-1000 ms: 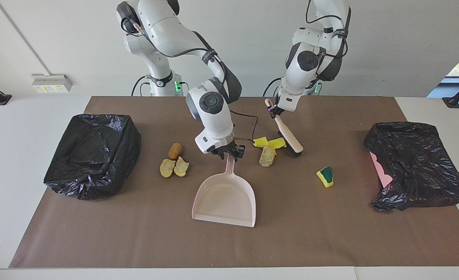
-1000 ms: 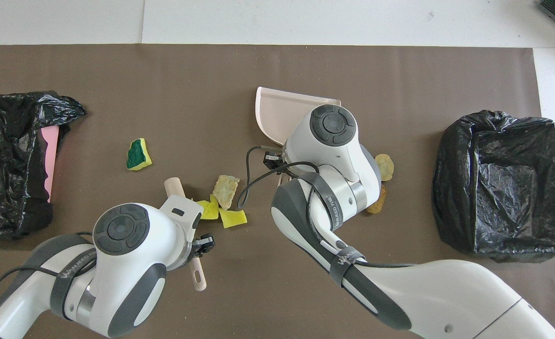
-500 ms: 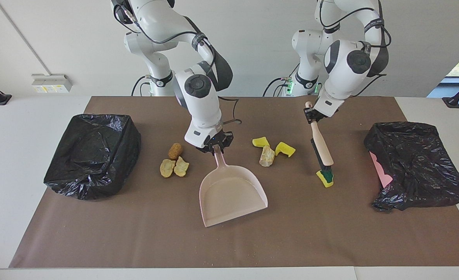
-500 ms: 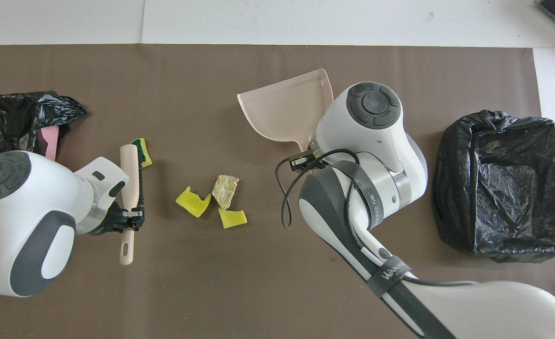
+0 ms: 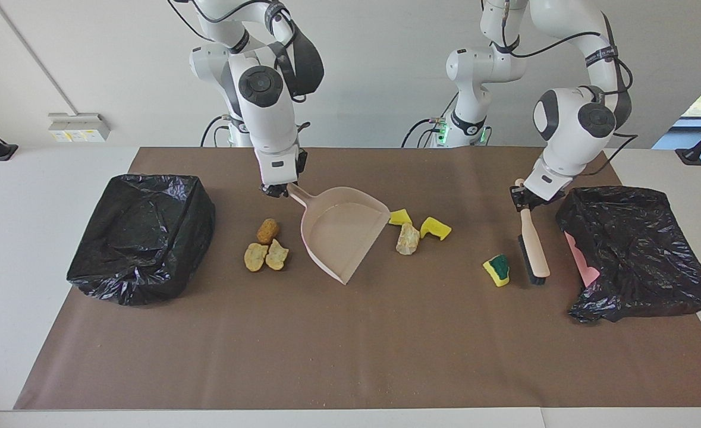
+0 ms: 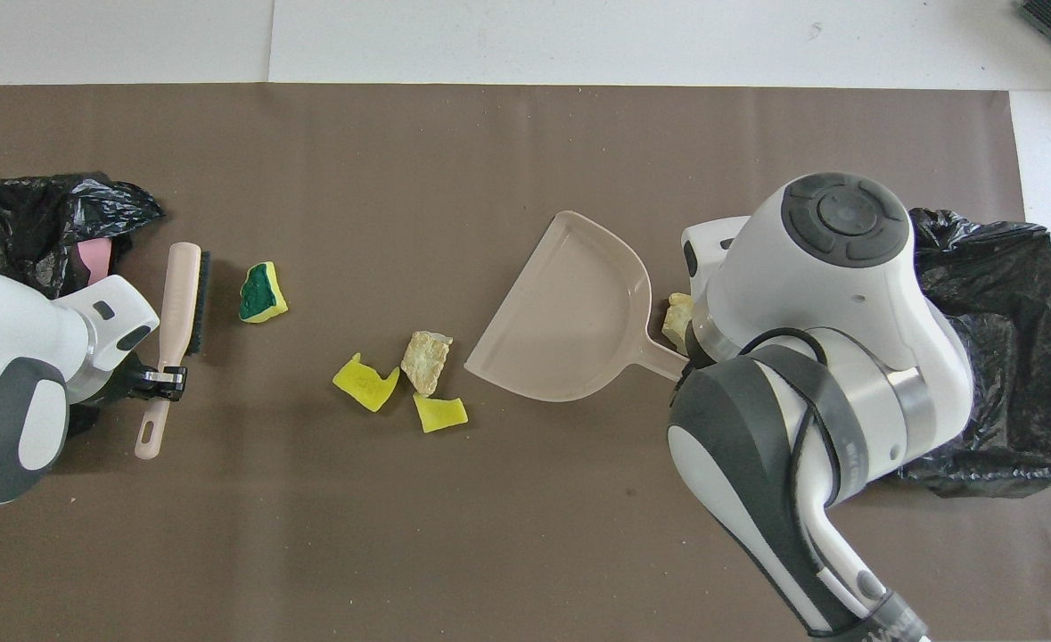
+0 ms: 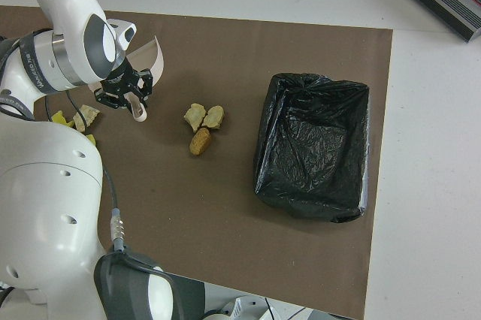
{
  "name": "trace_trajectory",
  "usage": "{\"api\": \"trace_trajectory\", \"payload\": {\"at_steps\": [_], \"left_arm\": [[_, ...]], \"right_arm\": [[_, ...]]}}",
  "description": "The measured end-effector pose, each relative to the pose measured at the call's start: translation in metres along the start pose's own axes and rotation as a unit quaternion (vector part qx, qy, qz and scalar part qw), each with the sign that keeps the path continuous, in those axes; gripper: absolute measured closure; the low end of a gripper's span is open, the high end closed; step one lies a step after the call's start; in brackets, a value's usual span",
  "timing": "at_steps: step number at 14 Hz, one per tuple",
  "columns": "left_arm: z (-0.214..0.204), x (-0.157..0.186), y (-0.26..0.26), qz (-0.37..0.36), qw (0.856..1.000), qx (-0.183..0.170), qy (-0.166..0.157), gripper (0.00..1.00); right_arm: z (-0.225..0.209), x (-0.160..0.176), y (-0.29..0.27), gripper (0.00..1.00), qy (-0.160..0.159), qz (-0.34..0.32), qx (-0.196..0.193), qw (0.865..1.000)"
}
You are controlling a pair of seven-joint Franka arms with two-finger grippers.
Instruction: Sweep and dump trash in bin
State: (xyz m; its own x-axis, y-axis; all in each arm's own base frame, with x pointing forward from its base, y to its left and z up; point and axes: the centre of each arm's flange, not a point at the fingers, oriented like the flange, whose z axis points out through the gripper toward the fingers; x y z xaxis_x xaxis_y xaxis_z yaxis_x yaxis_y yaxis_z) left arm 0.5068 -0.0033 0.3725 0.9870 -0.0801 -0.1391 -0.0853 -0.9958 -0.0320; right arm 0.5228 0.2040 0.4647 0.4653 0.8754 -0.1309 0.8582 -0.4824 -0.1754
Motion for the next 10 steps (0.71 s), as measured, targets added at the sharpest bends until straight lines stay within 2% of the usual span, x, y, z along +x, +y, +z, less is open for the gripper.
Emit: {"api": "trace_trajectory", "payload": {"at_steps": [5, 8, 10], "left_arm": [[0.025, -0.004, 0.026, 0.036, 0.999, 0.002, -0.027, 0.74], [0.025, -0.006, 0.077, 0.085, 0.996, 0.011, -0.027, 0.74], [0.027, -0.011, 0.107, 0.115, 0.993, 0.016, -0.028, 0.74]], "right_arm": [[0.046, -0.016, -0.036, 0.67, -0.062, -0.085, -0.027, 0.994], [0.058, -0.012, -0.044, 0.67, -0.062, -0.092, -0.038, 0.993], [0.065, -0.009, -0.046, 0.67, -0.055, -0.069, -0.045, 0.995]]}}
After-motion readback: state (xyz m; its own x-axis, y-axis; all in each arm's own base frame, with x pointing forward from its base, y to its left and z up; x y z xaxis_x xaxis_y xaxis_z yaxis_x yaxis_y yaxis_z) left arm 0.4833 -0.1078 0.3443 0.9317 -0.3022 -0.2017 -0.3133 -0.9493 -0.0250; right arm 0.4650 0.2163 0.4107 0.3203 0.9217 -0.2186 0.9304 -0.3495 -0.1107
